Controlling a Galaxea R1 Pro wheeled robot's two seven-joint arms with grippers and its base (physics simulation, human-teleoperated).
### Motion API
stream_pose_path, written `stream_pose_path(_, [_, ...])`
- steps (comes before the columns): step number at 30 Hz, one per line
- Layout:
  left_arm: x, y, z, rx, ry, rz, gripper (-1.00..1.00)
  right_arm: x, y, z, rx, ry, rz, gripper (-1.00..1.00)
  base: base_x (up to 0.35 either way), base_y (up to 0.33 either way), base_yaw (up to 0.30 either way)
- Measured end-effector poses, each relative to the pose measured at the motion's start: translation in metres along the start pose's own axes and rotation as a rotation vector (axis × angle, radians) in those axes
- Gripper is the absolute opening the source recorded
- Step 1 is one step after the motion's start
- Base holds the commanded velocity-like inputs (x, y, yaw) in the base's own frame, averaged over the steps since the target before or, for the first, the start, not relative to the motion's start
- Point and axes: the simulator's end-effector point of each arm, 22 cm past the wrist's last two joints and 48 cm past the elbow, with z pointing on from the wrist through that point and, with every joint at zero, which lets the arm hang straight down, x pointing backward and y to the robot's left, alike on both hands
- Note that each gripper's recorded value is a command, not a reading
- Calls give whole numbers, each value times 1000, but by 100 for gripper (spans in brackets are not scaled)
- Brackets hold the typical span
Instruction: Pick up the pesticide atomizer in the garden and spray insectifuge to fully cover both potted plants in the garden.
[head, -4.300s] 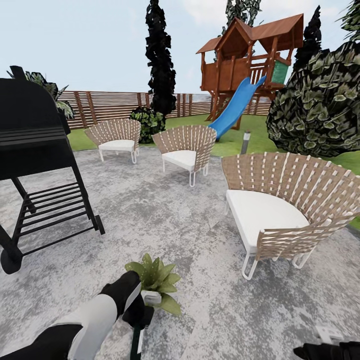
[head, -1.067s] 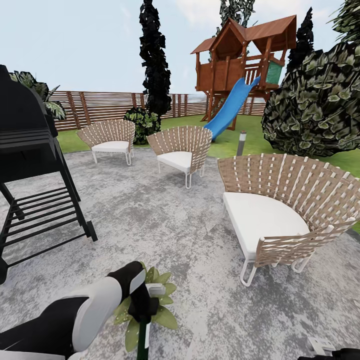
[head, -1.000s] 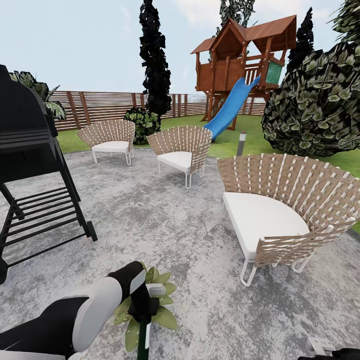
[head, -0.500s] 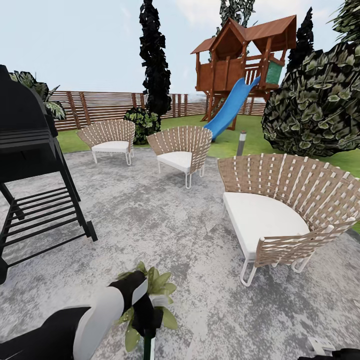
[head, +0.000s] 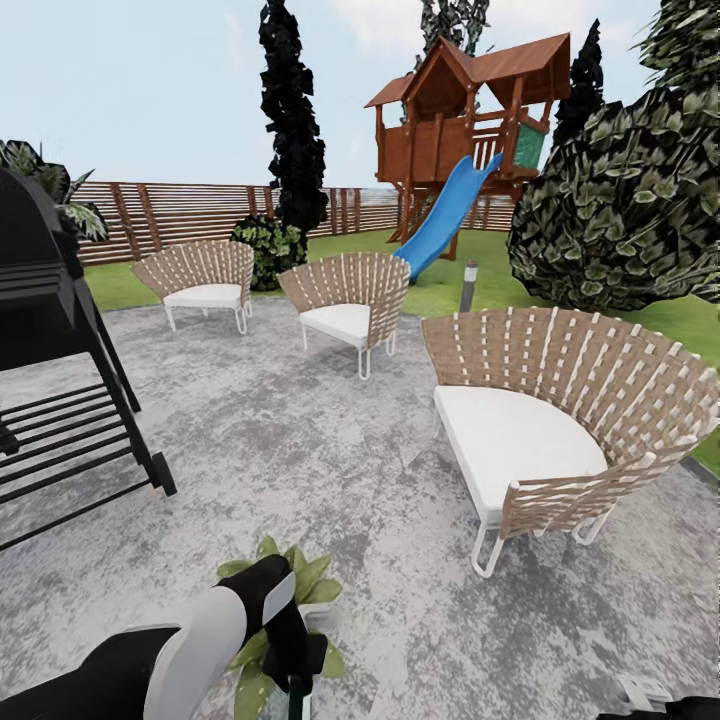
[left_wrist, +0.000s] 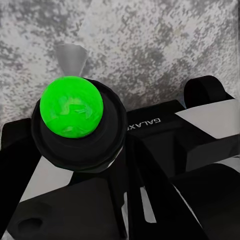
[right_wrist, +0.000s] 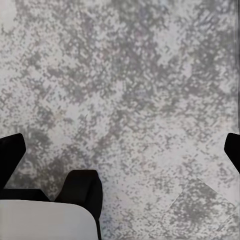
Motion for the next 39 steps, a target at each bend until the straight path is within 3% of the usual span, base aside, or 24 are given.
stream_pose_path(10, [1, 0, 1, 0, 4, -1, -100, 0, 0, 0, 1, 0, 0, 100, 27, 0, -11])
stream_pose_path(17, [16, 1, 14, 6, 29, -8, -100, 0, 0, 0, 1, 0, 0, 100, 182, 0, 0])
stream_pose_path(39, [23, -2, 21, 24, 39, -23, -100, 0, 0, 0, 1, 0, 0, 100, 4, 0, 0])
